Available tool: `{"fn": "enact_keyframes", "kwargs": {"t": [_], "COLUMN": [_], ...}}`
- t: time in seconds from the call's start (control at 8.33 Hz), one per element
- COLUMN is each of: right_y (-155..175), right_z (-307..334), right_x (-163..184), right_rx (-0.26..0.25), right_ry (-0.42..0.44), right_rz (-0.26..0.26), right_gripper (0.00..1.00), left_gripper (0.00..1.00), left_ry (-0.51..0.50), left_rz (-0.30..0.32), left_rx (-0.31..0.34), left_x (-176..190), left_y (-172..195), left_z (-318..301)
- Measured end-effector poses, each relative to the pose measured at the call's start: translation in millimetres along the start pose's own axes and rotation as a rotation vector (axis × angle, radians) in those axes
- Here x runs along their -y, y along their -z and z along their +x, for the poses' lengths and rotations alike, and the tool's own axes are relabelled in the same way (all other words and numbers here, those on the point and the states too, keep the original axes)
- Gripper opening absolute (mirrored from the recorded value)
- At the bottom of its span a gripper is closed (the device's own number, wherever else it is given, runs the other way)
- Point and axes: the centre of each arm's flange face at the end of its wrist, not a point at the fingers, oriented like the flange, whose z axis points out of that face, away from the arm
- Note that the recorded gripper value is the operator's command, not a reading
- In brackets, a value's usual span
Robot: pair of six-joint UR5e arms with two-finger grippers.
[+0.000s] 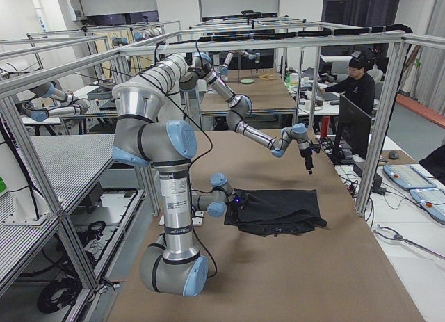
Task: Fold clothes
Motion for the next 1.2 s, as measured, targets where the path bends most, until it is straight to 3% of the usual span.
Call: {"fn": "enact_keyframes", "kwargs": {"t": [0.24,0.36,0.6,0.72,0.96,1.2], "right_y": [3.2,0.4,-21.7,-35.7,-60.0,-67.1], "right_z": [-11.8,-16.1,-32.0,-36.2,-40.3,-42.8], "right_x": [7.5,15.2,30.8,40.0,56.3,61.5], "right_rx": [0.030,0.037,0.031,0.026,0.005,0.008], "right_ry": [-0.003,-0.004,0.062,0.095,0.130,0.135], "right_rz": [0.010,0.021,0.042,0.041,0.032,0.029], "right_gripper": [0.75,0.88,0.91,0.89,0.74,0.68], "left_gripper": [1.00,1.00,1.00,1.00,1.00,1.00], "left_ry": [0.000,0.000,0.000,0.001,0.003,0.006], "left_rz": [-0.001,-0.001,-0.002,-0.002,-0.002,-0.003], "left_rx": [0.000,0.000,0.000,0.001,0.002,0.003], "left_x": [-0.6,-0.8,-1.1,-1.5,-2.2,-2.9], "left_y": [-0.4,-0.5,-0.8,-1.0,-1.5,-2.3], "left_z": [-0.2,-0.3,-0.5,-1.1,-2.1,-2.4]}}
